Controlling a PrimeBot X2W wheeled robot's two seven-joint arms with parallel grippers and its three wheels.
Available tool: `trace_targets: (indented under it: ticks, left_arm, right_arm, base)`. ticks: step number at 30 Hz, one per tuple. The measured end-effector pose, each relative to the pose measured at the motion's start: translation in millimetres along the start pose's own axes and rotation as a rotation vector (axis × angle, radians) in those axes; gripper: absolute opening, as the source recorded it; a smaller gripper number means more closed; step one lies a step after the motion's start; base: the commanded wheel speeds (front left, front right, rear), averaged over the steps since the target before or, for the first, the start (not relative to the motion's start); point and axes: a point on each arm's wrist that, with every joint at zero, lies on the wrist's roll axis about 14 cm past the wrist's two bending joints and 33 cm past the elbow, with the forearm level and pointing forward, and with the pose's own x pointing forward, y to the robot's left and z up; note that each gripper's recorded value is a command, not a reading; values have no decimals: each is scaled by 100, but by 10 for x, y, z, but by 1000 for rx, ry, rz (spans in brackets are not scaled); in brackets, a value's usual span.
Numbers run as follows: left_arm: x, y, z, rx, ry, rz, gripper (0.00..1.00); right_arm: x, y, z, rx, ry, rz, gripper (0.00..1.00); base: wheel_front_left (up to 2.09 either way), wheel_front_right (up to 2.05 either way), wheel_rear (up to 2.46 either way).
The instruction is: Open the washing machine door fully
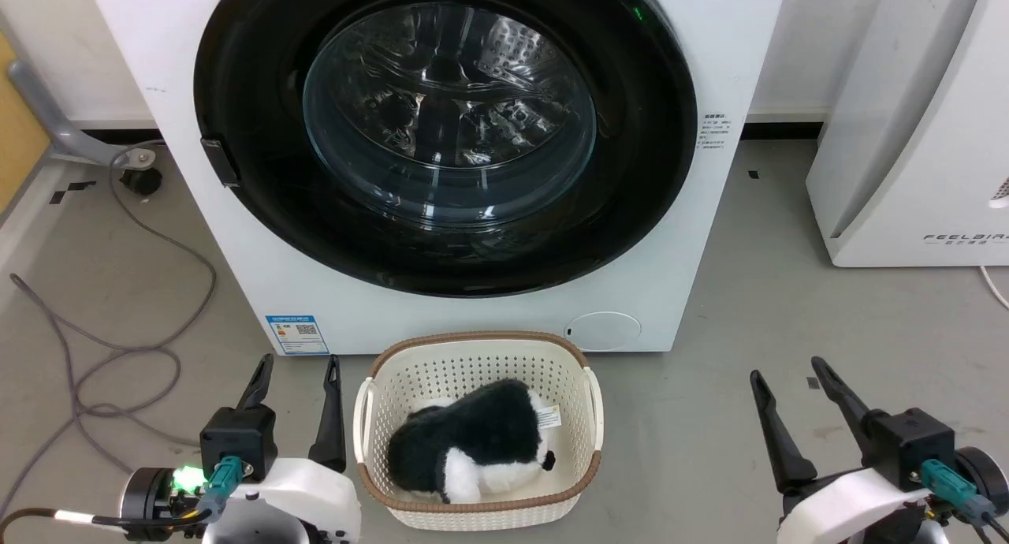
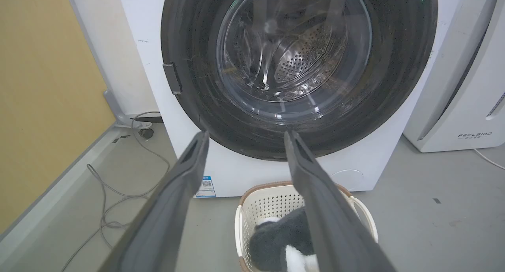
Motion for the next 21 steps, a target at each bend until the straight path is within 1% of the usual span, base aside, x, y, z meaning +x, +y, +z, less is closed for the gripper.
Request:
trace_targets:
  ticks: [12, 13, 17, 20, 21]
  left_arm:
    - [4, -6, 25, -9, -22, 9, 100]
    - [5, -5, 25, -9, -23, 10, 100]
    - [7, 3, 28, -16, -29, 17, 100]
    - [12, 0, 28, -17, -32, 17, 100]
    - [15, 6, 30, -17, -34, 21, 100]
  right_arm:
    - [8, -48, 93, 56, -48, -13, 100]
    - [9, -48, 97, 63, -50, -13, 0]
    - [14, -70, 113, 100, -64, -20, 0]
    - [17, -111, 111, 161, -72, -32, 0]
    - [21, -137, 100, 198, -75, -40, 0]
  base:
    - [0, 0, 0]
    - [0, 0, 0]
    - [0, 0, 0]
    - [0, 0, 0]
    - [0, 0, 0]
